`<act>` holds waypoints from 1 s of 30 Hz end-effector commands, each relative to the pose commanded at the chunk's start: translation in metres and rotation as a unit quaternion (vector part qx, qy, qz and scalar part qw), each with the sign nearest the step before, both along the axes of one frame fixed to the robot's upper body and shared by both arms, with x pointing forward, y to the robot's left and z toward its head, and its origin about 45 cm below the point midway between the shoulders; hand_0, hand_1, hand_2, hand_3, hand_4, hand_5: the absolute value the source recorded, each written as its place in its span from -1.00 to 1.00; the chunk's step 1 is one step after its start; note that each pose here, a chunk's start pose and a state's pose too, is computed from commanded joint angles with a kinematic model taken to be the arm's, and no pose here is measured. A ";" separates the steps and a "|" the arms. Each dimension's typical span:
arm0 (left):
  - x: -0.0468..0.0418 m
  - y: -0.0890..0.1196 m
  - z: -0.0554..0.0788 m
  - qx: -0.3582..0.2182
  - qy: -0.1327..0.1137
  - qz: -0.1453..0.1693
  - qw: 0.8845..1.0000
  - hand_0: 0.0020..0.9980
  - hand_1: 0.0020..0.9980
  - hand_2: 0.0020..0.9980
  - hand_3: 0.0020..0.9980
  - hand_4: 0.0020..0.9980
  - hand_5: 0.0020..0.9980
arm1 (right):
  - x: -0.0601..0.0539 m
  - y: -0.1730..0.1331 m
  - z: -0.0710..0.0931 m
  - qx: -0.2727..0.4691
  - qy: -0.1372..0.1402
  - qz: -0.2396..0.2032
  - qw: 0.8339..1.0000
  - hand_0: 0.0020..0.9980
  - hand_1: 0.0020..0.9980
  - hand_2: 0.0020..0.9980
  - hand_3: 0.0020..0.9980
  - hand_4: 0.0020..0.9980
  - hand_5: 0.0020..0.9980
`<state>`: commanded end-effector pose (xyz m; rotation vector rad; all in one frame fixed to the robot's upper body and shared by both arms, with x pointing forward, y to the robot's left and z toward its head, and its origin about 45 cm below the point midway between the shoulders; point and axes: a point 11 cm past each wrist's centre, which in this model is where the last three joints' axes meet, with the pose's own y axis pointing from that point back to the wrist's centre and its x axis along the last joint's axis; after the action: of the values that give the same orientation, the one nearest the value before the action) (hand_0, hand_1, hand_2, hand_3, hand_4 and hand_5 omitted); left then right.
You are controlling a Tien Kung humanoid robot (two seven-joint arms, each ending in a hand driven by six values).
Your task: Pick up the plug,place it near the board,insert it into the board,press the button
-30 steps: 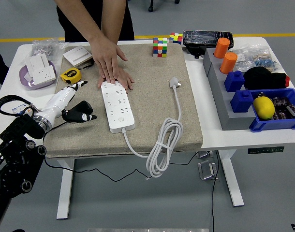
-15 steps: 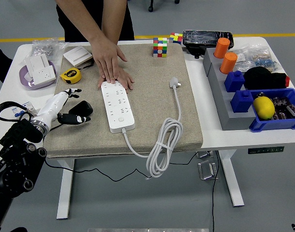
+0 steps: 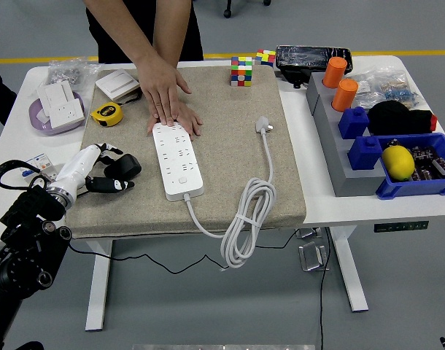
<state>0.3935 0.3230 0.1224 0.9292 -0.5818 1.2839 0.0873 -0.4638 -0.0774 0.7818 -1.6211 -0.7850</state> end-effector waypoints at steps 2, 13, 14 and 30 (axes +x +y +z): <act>0.0002 0.000 0.000 0.000 -0.002 0.000 1.000 0.36 0.29 0.00 0.14 1.00 -0.46 | 0.000 0.000 0.000 0.000 0.000 0.000 1.000 0.68 0.53 0.50 0.57 1.00 1.00; 0.0022 0.001 0.000 0.001 -0.006 0.002 1.000 0.33 0.27 -0.05 -0.02 1.00 -0.38 | 0.001 -0.001 0.001 0.000 0.000 0.001 1.000 0.68 0.53 0.50 0.57 1.00 1.00; 0.0022 0.002 0.000 0.002 -0.007 0.003 1.000 0.33 0.27 -0.05 -0.02 1.00 -0.38 | 0.001 -0.001 0.000 0.000 0.000 0.001 1.000 0.68 0.53 0.50 0.57 1.00 1.00; 0.0025 0.003 0.001 0.005 -0.013 0.004 1.000 0.28 0.27 0.03 0.03 1.00 -0.38 | -0.001 -0.002 0.001 -0.001 0.002 0.002 1.000 0.68 0.53 0.50 0.57 1.00 1.00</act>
<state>0.3960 0.3257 0.1230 0.9252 -0.6050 1.3033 0.0863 -0.4658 -0.0768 0.7811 -1.6165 -0.7811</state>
